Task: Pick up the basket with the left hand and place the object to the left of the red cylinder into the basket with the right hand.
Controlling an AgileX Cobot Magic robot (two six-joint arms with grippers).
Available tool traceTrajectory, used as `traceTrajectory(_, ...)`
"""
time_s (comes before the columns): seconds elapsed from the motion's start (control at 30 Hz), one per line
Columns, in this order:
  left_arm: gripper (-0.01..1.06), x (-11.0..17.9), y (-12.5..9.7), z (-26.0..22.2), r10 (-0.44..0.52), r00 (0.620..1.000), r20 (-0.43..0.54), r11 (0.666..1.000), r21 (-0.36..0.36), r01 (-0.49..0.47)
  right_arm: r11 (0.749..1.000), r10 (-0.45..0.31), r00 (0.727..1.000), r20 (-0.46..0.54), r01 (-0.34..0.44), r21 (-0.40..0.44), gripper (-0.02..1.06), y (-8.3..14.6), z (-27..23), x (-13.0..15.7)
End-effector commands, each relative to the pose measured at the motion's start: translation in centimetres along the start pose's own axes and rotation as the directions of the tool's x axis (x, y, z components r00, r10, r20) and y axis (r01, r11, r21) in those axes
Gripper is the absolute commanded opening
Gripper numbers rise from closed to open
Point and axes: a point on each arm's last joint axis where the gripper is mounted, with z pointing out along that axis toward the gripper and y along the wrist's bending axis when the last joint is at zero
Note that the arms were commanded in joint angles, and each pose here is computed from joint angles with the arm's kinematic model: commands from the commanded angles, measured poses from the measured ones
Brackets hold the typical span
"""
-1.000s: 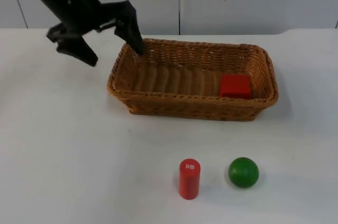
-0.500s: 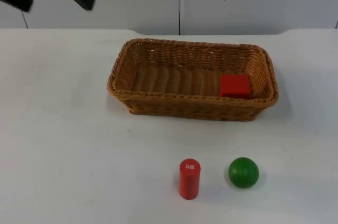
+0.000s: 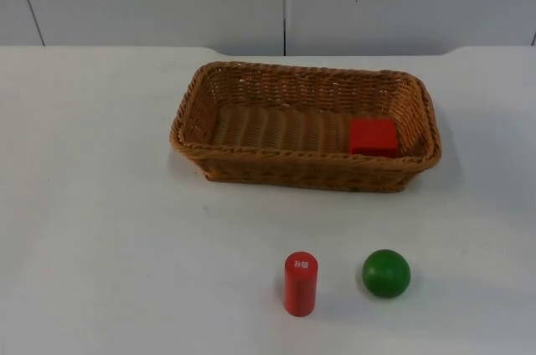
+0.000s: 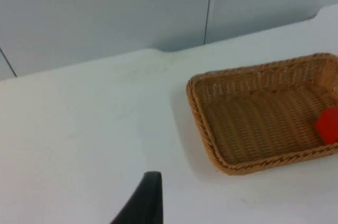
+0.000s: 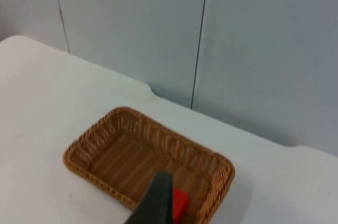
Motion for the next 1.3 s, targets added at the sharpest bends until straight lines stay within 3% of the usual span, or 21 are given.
traceTrajectory(0.0,1.05,1.4,-0.5,-2.1,-0.005,0.999,0.053,1.0,0.0,0.005,1.0,-0.009,1.0,0.011,0.009,-0.004,0.85,-0.1,-0.8,1.2)
traceTrajectory(0.33,1.05,6.5,-1.8,-8.0,-0.012,0.98,0.198,1.0,-0.017,0.016,0.999,-0.031,0.999,0.041,0.032,-0.023,0.85,-0.2,-3.7,6.6)
traceTrajectory(0.63,1.05,10.9,-0.8,-11.6,-0.078,0.982,0.172,0.972,-0.205,0.113,0.999,-0.012,0.988,0.154,0.016,-0.03,0.85,-0.5,-7.5,12.1)
traceTrajectory(0.8,1.05,12.5,-1.2,-13.0,-0.08,0.979,0.189,0.97,-0.21,0.12,0.998,0.009,0.98,0.197,0.002,-0.057,0.85,-0.4,-9.0,14.5)
traceTrajectory(0.97,1.05,14.4,-1.4,-13.7,-0.076,0.973,0.217,0.97,-0.209,0.123,0.996,0.006,0.986,0.166,0.009,-0.089,0.85,-0.2,-9.7,16.6)
traceTrajectory(1.1,1.05,15.5,-1.2,-12.3,-0.104,0.986,0.133,0.969,-0.21,0.13,0.992,-0.028,0.993,0.119,0.042,-0.118,0.85,0.1,-10.2,17.8)
traceTrajectory(1.27,1.05,15.9,-1.1,-11.7,-0.105,0.988,0.113,0.969,-0.21,0.127,0.987,-0.057,0.995,0.08,0.069,-0.145,0.85,0.3,-10.4,18.7)
